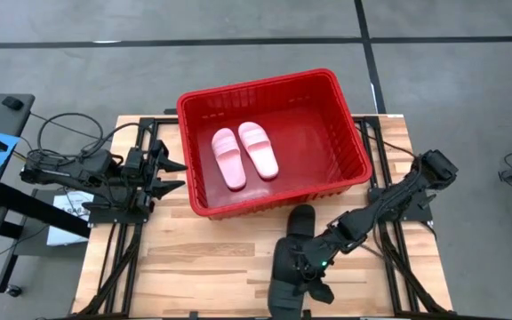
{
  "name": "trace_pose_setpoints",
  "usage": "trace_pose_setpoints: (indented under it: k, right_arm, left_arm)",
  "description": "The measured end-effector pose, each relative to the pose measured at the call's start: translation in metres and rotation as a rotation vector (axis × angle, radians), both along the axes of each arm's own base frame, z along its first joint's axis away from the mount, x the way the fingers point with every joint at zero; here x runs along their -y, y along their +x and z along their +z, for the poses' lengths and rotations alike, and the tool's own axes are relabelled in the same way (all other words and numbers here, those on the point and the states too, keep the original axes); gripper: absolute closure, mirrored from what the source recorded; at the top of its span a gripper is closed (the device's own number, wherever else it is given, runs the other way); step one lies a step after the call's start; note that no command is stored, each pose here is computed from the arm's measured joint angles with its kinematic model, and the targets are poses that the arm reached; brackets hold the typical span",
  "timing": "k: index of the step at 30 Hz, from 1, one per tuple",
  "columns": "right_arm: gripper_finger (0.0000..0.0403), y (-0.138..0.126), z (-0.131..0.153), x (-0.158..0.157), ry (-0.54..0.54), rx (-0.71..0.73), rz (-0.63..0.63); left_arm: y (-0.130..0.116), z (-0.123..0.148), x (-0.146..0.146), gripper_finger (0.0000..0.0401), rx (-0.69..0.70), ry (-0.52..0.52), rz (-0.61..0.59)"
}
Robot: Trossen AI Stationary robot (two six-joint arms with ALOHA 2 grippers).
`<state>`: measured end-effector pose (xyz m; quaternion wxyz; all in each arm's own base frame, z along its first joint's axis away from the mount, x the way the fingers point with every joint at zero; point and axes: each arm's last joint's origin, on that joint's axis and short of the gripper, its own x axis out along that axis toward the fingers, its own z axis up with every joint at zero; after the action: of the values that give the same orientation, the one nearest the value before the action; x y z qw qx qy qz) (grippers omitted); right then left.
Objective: Pick and place slides into bin
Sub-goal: Put the bottom black slipper in the red bin
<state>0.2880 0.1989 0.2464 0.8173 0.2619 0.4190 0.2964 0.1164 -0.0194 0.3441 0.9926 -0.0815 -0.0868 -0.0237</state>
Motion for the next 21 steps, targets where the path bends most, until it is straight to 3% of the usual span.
trace_pose_setpoints:
  k: [5,11,21]
  right_arm:
    - [0.0402,-0.017,0.038,0.018,-0.033,0.128,-0.062]
    - [0.0403,-0.038,0.094,0.045,-0.105,0.484,-0.259]
    - [0.0403,-0.057,0.172,0.075,-0.388,1.173,-0.839]
  left_arm:
    - [0.000,0.000,0.000,0.0214,-0.002,-0.023,-0.016]
    - [0.000,0.000,0.000,0.0214,-0.003,-0.034,-0.018]
    - [0.001,-0.001,0.000,0.0214,-0.008,-0.037,-0.011]
